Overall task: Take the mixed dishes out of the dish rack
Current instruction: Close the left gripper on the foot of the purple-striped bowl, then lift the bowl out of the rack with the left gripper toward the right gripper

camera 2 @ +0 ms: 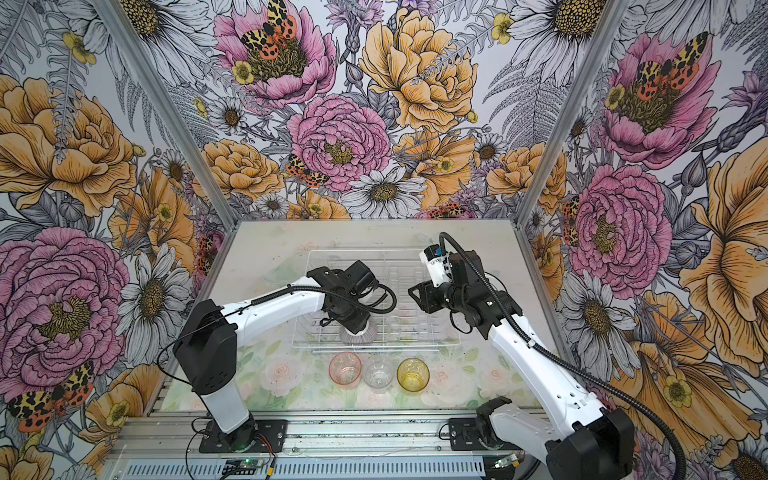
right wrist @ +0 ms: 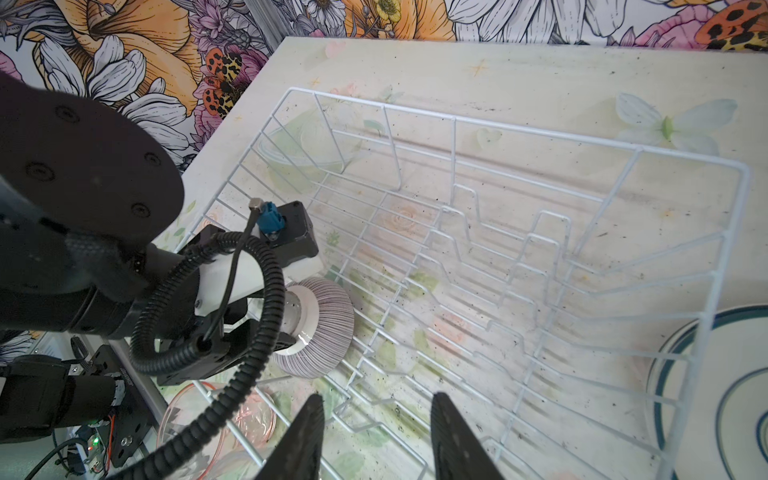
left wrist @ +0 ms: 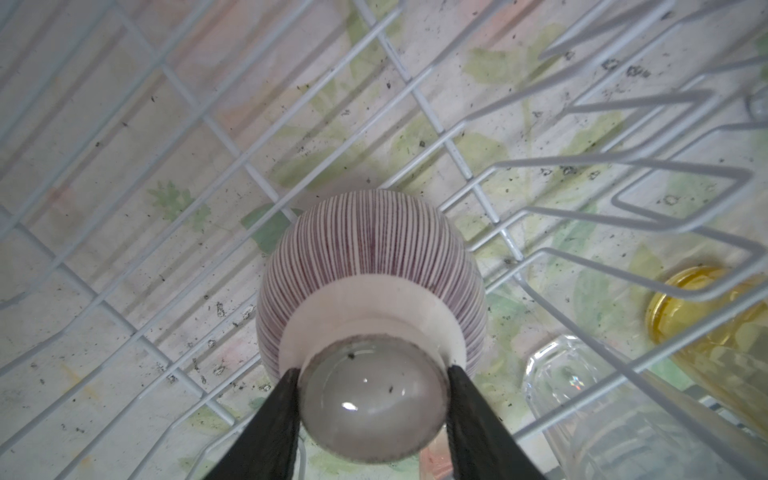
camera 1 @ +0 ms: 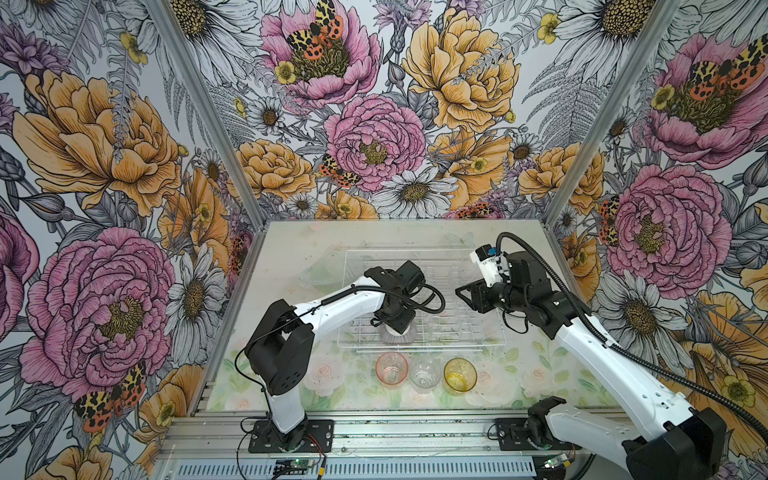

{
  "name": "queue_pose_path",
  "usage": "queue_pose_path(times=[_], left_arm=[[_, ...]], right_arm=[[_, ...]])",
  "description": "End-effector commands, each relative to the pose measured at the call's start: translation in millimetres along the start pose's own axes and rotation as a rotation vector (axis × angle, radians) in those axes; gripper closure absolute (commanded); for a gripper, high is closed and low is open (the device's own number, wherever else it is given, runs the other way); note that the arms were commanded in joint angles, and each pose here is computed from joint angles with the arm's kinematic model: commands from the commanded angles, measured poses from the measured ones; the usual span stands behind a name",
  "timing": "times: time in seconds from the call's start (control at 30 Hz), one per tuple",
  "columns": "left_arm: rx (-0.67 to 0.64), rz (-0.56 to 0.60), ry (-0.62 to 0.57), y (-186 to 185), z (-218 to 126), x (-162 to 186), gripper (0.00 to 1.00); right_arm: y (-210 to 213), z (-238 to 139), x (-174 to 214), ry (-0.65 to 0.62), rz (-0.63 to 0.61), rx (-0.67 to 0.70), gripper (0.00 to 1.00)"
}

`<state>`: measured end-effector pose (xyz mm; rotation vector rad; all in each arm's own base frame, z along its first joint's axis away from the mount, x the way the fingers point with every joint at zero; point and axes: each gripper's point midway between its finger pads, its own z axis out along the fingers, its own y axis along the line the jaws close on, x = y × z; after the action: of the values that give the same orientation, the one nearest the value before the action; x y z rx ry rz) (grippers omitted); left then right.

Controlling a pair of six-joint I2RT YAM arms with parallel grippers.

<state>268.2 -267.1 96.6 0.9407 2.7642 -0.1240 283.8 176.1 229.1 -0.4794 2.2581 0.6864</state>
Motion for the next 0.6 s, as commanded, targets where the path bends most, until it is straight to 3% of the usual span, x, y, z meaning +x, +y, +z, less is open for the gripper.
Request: queue_pose_path(times=[0.0,0.27,0.57], left_arm=[[0.012,-0.016,-0.065,4,-21,-9,0.49],[0.06,-0.041,-0.113,7,-29,-16,0.5],[0.126,-0.074,-0.172,12,-37,-21,0.5]], right_arm=[[-1,5,2,0.002,0.024,-0.015,0.56],[2,13,12,0.028,0.057,-0.06,0.56],[24,30,28,0.082,0.117,-0.246,0.56]])
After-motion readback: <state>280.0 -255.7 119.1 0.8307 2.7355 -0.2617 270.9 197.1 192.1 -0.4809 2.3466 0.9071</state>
